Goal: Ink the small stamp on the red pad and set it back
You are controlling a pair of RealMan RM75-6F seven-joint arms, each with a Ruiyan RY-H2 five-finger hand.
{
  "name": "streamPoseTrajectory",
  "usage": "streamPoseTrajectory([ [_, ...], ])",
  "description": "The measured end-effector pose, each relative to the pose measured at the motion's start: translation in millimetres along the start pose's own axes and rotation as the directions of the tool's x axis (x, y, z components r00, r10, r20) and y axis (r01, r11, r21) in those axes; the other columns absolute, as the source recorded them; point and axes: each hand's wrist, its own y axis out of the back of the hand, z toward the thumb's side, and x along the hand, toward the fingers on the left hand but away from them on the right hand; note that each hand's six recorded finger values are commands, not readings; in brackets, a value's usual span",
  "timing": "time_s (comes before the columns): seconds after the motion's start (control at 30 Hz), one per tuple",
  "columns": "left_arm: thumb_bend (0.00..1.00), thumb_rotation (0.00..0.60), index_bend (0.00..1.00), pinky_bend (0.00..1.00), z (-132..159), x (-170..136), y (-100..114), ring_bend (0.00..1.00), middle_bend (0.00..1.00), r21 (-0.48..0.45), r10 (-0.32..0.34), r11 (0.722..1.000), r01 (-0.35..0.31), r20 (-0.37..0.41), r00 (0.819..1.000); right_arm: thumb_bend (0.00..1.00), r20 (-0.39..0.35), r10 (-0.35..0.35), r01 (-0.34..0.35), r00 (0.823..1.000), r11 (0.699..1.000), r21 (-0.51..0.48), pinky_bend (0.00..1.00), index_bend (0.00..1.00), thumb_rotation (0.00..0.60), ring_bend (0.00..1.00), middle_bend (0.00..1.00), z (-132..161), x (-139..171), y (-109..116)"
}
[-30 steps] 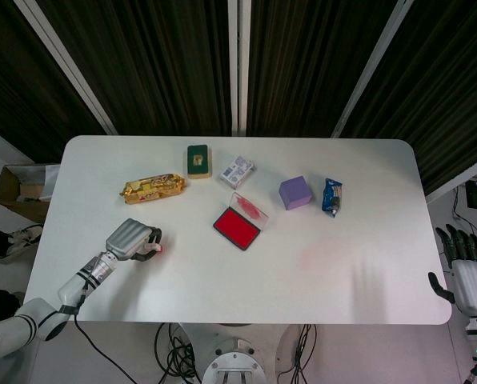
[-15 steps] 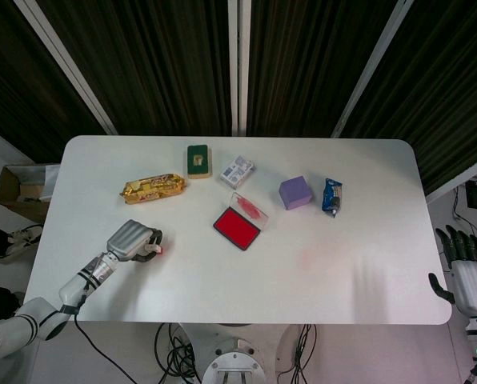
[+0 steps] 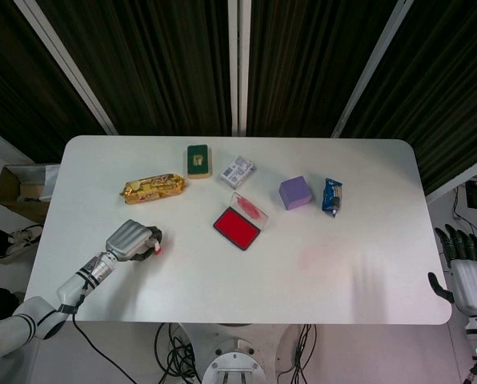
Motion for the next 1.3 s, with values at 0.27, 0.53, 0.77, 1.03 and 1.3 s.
streamPoseTrajectory([
  [0.27, 0.38, 0.6, 0.4, 0.95, 0.5, -2.8, 0.0, 0.91, 0.42, -0.001, -0.007, 1.0, 0.007, 0.011, 1.0, 0.26, 0.001, -0.002, 0.002, 1.0, 1.0, 0.005, 0.0, 0.0, 0.6, 0.0, 0.0, 0.2, 0.0, 0.6],
  [0.53, 0.38, 0.6, 0.39, 0.95, 1.6, -6.5, 4.7, 0.91, 0.4, 0.01, 0.0, 1.0, -0.001, 0.022, 1.0, 0.26, 0.005, -0.004, 0.004, 1.0, 1.0, 0.006, 0.0, 0.0, 0.6, 0.0, 0.0, -1.2, 0.6, 1.2],
  [0.77, 0.37, 0.6, 0.39, 0.95, -0.6, -12.9, 7.0, 0.91, 0.4, 0.024, -0.009, 1.0, 0.008, 0.017, 1.0, 0.26, 0.004, 0.002, -0.002, 1.0, 1.0, 0.004, 0.0, 0.0, 0.6, 0.0, 0.0, -1.4, 0.2, -0.9],
  [1.03, 0.38, 0.6, 0.38, 0.95, -3.7, -18.9, 8.5, 0.91, 0.4, 0.024, -0.01, 1.0, 0.01, 0.005, 1.0, 0.26, 0.003, 0.0, 0.0, 1.0, 1.0, 0.004, 0.0, 0.0, 0.6, 0.0, 0.0, -1.3, 0.2, -1.1],
  [1.3, 0.37, 0.6, 0.34, 0.95, -3.4, -30.3, 16.7, 0.89, 0.34, 0.002, -0.002, 1.0, 0.002, 0.003, 1.0, 0.26, 0.017, -0.003, 0.003, 1.0, 1.0, 0.003, 0.0, 0.0, 0.6, 0.0, 0.0, -5.4, 1.8, 1.9],
])
